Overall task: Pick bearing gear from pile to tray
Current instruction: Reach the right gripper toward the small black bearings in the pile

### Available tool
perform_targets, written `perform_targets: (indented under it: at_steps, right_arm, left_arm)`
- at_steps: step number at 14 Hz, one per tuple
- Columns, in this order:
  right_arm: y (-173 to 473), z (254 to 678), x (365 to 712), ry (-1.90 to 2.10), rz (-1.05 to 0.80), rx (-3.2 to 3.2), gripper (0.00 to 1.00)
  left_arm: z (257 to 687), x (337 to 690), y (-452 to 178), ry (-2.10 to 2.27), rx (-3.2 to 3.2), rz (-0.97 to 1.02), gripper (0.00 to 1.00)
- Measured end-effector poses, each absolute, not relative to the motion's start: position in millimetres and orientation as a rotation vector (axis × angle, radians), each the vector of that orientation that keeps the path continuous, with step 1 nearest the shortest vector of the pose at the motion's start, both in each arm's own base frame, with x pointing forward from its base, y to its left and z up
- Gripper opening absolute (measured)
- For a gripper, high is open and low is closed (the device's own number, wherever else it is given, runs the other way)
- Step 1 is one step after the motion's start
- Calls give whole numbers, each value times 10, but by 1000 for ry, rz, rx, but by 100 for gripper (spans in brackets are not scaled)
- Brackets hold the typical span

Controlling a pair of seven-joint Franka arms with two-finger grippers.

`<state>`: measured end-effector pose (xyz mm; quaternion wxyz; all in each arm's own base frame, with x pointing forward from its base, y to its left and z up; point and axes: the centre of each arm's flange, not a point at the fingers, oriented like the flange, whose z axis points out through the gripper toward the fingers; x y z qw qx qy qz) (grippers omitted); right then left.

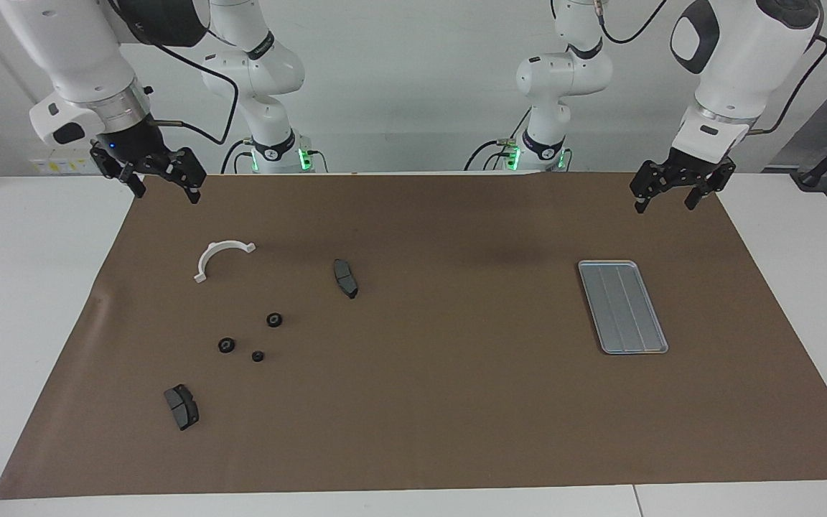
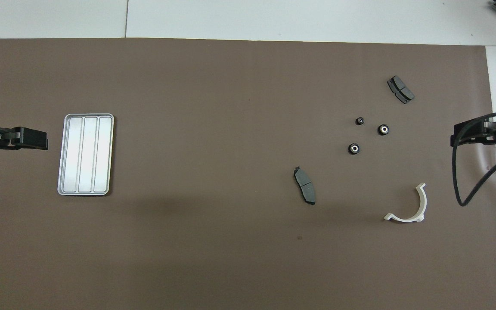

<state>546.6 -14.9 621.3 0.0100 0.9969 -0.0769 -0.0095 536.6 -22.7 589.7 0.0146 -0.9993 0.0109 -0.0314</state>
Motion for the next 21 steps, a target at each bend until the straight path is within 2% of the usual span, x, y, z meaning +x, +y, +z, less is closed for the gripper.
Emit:
perform_targets:
  at_steps: [7, 11, 14, 18, 21]
  right_arm:
    - [-147, 6188, 5485, -239, -10, 3114, 100]
    - [58, 5886, 5626, -180, 110, 3121, 100]
    - [277, 5435, 5901, -121, 167, 3125, 100]
    - [471, 4562, 6354, -73, 199, 3132, 100]
    - [520, 4006, 6537, -62, 184, 3136, 100]
  left_arm:
    - [5897, 5366, -227, 34, -3111, -98, 100]
    - [5897, 5366, -227, 34, -3111, -98, 100]
    - [5897, 5366, -226, 33, -3111, -97, 100]
    - [5897, 5366, -226, 33, -3111, -97, 100]
    - [5897, 5366, -225, 33, -3111, -97, 100]
